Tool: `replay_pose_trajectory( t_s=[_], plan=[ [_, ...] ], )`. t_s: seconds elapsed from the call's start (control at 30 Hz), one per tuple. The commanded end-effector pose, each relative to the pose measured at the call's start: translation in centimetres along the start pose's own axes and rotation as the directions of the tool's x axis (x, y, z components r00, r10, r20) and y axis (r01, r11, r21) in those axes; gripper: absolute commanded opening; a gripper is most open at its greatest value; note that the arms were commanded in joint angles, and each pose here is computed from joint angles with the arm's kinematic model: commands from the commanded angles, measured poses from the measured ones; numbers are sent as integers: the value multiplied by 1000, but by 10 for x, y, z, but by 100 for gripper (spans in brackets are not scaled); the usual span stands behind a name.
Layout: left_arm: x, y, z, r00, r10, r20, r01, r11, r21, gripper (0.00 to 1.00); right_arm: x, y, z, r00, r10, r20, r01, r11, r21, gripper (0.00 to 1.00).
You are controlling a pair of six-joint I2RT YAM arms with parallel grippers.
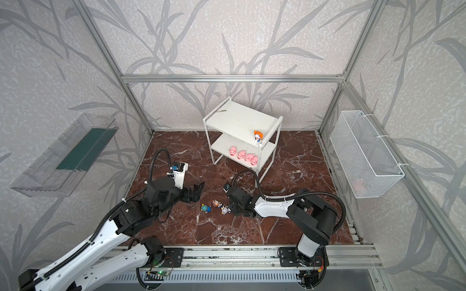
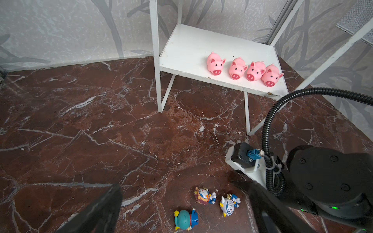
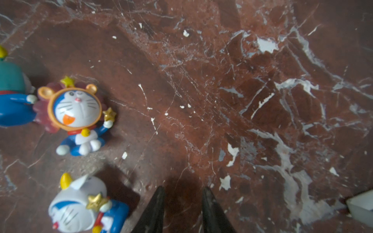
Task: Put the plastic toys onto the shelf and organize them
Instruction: 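Lower the right gripper onto the white horned Doraemon figurine and close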
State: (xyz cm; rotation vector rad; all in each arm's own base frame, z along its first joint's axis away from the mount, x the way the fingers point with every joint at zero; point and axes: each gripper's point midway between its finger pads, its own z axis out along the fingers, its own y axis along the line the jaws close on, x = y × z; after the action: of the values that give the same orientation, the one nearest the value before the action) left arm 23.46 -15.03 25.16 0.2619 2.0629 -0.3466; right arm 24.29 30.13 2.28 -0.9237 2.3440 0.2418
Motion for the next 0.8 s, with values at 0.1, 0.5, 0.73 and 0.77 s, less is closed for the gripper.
replay_pose_trajectory(
  t_s=[0.1, 0.5, 0.73, 0.77],
  plan=[
    [3, 7, -2, 1000, -2, 1, 2, 1000, -24, 99, -3, 22, -7, 996, -64, 55, 70, 992, -103, 33],
    [0, -1, 6, 1000, 2, 0, -2, 1000, 1, 99, 21, 44, -38, 989, -119, 85, 132, 978, -162, 32],
    [-3, -5, 9, 1000, 7, -7, -7, 1000, 15, 99, 17, 50, -54, 994, -102, 45, 109, 969, -223, 40],
    [-3, -5, 9, 1000, 8, -6, -7, 1000, 15, 99, 14, 54, -58, 994, -95, 47, 104, 964, -247, 42]
  ],
)
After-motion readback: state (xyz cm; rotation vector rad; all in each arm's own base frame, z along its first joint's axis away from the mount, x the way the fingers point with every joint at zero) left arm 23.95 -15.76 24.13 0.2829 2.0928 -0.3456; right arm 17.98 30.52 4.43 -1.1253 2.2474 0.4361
